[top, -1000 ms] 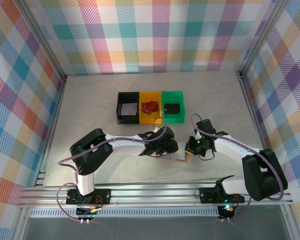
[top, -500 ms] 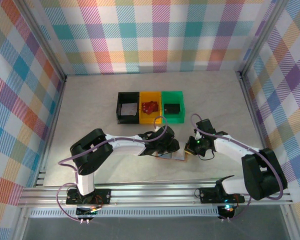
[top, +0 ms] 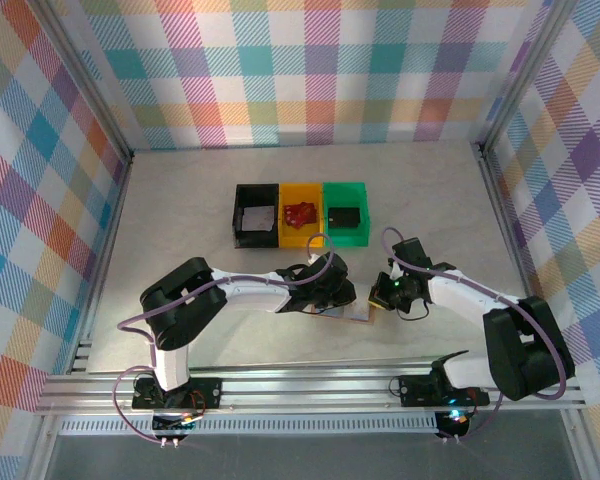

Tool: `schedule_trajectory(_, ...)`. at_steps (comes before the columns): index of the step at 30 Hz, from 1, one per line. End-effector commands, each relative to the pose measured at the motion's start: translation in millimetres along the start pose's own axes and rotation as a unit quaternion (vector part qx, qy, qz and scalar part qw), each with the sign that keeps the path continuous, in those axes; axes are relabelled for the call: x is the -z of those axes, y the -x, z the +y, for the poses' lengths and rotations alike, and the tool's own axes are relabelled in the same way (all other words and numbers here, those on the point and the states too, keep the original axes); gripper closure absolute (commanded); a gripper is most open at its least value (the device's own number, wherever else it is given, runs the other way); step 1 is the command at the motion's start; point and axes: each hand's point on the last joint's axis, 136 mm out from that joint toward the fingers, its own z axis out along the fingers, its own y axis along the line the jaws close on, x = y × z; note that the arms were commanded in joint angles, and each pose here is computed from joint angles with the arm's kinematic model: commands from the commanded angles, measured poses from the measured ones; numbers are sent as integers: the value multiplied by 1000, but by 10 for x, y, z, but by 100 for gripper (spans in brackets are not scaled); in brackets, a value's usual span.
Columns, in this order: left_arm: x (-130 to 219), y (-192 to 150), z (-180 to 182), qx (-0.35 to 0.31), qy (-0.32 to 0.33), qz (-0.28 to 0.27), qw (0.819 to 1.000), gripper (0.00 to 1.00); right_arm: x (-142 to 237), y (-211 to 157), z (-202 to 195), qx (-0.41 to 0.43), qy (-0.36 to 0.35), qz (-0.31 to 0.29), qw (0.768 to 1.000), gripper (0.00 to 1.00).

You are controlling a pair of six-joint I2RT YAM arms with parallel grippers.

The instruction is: Take the credit cards out of the card holder

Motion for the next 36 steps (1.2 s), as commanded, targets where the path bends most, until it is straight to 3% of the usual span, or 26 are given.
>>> schedule_trajectory(1, -18, -40, -75, -3, -19, 2, 1000, 80, -29, -42, -24, -6, 5, 10, 1000, 100)
schedule_trajectory(10, -3, -26, -120, -4, -27, 1, 1000, 87, -21, -42, -16, -6, 7, 10, 1000, 100)
schedule_trajectory(18, -8, -28, -147, -4, -35, 1, 999, 100, -17, -39, -11, -5, 8, 9, 1000, 100)
schedule_trajectory(36, 212, 20, -67, -15, -27, -25, 999, 100, -13, -41, -27, -5, 4, 10, 1000, 100)
